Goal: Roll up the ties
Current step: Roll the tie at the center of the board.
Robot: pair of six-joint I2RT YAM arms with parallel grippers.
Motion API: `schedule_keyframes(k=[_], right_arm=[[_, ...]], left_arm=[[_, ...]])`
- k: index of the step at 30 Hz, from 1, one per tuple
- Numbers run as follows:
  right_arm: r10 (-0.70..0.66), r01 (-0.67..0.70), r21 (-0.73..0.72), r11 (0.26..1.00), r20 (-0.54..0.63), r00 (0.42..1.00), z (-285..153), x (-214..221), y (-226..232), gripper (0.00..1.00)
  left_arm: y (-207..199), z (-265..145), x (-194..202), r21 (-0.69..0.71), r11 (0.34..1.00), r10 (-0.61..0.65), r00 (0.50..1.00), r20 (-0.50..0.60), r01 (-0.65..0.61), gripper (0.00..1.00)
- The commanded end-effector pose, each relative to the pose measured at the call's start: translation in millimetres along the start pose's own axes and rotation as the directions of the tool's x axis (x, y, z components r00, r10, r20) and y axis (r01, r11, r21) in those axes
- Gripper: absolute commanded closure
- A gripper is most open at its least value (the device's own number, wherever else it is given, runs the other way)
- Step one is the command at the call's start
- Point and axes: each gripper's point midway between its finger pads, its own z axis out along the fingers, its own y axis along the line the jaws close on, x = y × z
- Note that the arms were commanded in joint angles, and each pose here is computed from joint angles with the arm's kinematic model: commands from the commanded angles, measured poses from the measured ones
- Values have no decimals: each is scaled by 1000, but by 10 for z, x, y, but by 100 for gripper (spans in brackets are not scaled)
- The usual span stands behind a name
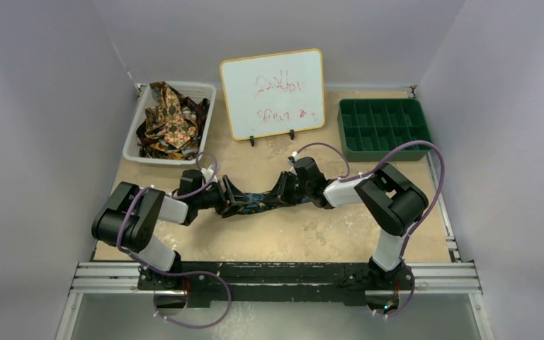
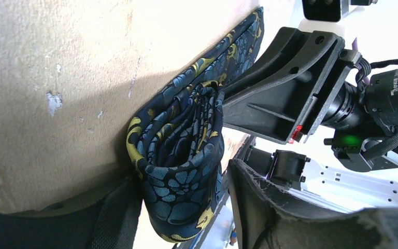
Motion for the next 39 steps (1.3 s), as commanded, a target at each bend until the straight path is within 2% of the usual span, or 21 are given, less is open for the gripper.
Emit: schedule_keyframes(k=[1,5,7,15,20,24,27,30,34,39], right_arm=[[-2,2,129,992,2,1000,-44,61,-328,80],[-8,6,119,993,13,1000,-16,33,-321,81],[-6,5,113,994,2,1000,-10,55,-316,82],[-24,22,114,993,18,1000,-33,20,-295,81],[-87,84,79,993,37,995,-111,-65,-101,73],[-154,151,57,987,54,987,-238,-149,129,66],[-216,203,128,971,98,972,-318,-283,122,63],[-245,203,256,945,142,959,-347,-420,-87,64],[-286,217,389,895,129,950,-311,-496,-407,70],[-270,214,381,899,100,958,-289,-350,-495,72]], left_arm=[[285,-25,-58,-131,991,-19,996,83,30,40],[296,-13,-30,-115,991,-61,994,87,71,40],[338,0,5,-108,990,-85,993,84,93,42],[415,-5,43,-125,989,-72,994,79,81,72],[359,-48,-55,-177,984,23,997,76,-9,86],[407,-132,-66,-264,962,85,995,43,-70,89],[400,-205,-91,-312,945,111,993,38,-93,90],[323,-262,-147,-328,938,134,990,55,-109,90],[269,-319,-186,-360,926,144,988,50,-116,89],[170,-371,-274,-387,910,179,983,43,-148,89]])
